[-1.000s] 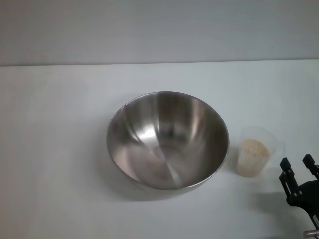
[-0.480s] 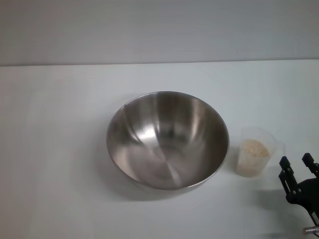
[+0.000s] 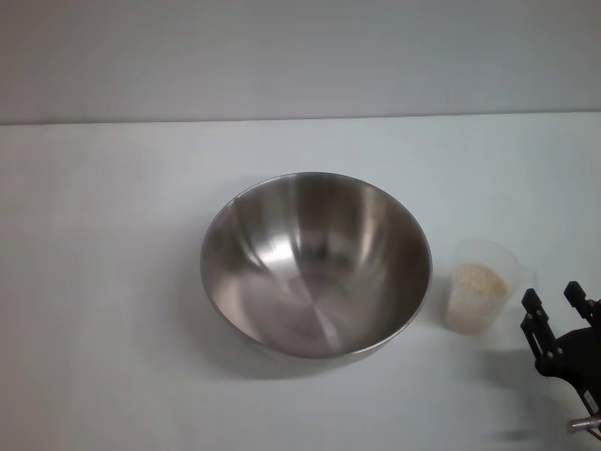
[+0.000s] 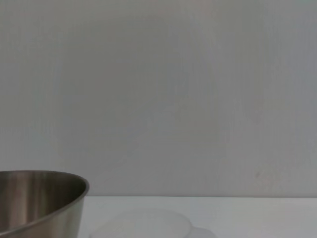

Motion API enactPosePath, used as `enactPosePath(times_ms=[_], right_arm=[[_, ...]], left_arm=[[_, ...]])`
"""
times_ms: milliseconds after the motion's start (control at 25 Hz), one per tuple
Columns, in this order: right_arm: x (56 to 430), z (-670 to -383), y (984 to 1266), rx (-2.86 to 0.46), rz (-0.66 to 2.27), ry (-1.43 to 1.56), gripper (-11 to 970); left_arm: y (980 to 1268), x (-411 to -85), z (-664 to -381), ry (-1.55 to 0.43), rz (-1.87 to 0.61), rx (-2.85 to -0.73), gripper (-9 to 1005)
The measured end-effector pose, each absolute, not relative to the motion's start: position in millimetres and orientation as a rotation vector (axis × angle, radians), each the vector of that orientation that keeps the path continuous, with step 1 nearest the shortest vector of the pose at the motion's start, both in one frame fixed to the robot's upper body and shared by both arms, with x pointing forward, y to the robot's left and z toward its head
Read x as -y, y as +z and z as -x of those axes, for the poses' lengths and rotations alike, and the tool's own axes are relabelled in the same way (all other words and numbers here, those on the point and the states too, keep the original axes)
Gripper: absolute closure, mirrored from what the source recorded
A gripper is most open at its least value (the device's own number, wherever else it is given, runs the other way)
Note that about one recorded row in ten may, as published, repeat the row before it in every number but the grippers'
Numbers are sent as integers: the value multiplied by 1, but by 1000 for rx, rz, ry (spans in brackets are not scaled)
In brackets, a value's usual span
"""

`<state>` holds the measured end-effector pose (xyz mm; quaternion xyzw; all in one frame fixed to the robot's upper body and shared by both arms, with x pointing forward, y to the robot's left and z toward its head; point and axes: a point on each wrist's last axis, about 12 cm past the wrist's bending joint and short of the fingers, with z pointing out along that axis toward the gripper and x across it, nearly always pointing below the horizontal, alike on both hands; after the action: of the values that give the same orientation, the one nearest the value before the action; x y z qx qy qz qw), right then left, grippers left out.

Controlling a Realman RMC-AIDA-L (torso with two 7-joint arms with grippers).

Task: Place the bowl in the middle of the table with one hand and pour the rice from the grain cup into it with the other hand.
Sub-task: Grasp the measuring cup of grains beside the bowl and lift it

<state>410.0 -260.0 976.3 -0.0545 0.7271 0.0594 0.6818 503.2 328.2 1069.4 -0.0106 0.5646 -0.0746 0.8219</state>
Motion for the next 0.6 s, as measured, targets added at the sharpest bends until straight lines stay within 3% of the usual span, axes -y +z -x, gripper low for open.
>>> enactPosePath(times_ms=[600], right_arm=[[262, -422, 978, -1632, 138, 121, 443]], left_arm=[[1070, -328, -505, -155, 32, -1199, 380]])
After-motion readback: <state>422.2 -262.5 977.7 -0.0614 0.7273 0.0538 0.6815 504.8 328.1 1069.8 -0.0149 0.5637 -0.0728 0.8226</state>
